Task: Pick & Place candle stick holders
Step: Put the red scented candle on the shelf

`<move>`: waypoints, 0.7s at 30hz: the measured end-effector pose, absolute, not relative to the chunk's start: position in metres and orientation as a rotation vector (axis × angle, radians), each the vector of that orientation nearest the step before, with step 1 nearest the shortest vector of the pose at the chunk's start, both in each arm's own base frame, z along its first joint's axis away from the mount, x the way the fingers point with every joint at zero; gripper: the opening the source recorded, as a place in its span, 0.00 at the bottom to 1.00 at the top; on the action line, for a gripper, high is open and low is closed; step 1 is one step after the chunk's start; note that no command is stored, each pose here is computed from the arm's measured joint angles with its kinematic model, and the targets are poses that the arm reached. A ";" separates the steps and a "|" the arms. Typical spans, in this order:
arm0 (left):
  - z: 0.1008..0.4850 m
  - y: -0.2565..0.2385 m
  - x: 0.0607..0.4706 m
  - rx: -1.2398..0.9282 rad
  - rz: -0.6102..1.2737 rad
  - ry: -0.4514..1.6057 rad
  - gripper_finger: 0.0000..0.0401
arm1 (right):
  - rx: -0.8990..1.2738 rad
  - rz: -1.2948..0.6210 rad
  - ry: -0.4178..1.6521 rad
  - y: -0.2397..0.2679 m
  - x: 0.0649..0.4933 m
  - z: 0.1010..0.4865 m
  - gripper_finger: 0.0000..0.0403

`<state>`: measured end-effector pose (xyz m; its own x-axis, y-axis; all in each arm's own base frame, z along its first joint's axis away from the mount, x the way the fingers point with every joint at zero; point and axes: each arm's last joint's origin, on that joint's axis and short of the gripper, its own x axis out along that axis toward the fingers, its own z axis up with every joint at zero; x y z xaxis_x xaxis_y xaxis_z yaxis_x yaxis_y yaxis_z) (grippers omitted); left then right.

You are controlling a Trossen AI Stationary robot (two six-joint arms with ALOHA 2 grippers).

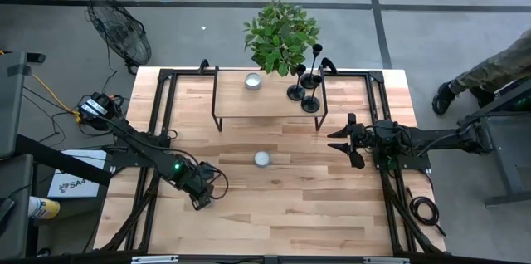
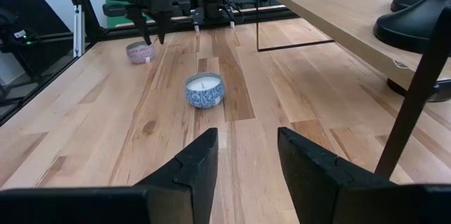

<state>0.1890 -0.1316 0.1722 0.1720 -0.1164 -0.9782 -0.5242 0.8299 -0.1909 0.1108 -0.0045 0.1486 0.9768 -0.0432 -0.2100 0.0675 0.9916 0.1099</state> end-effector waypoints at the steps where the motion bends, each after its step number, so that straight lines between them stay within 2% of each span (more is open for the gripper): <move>1: 0.172 -0.132 0.189 -0.563 0.312 1.386 0.32 | 0.117 -0.056 0.209 -0.005 0.111 0.149 0.35; 11: 0.172 -0.132 0.189 -0.562 0.311 1.387 0.20 | 0.116 -0.056 0.209 -0.005 0.111 0.149 0.35; 21: 0.172 -0.132 0.189 -0.544 0.294 1.386 0.01 | 0.117 -0.056 0.209 -0.005 0.111 0.149 0.35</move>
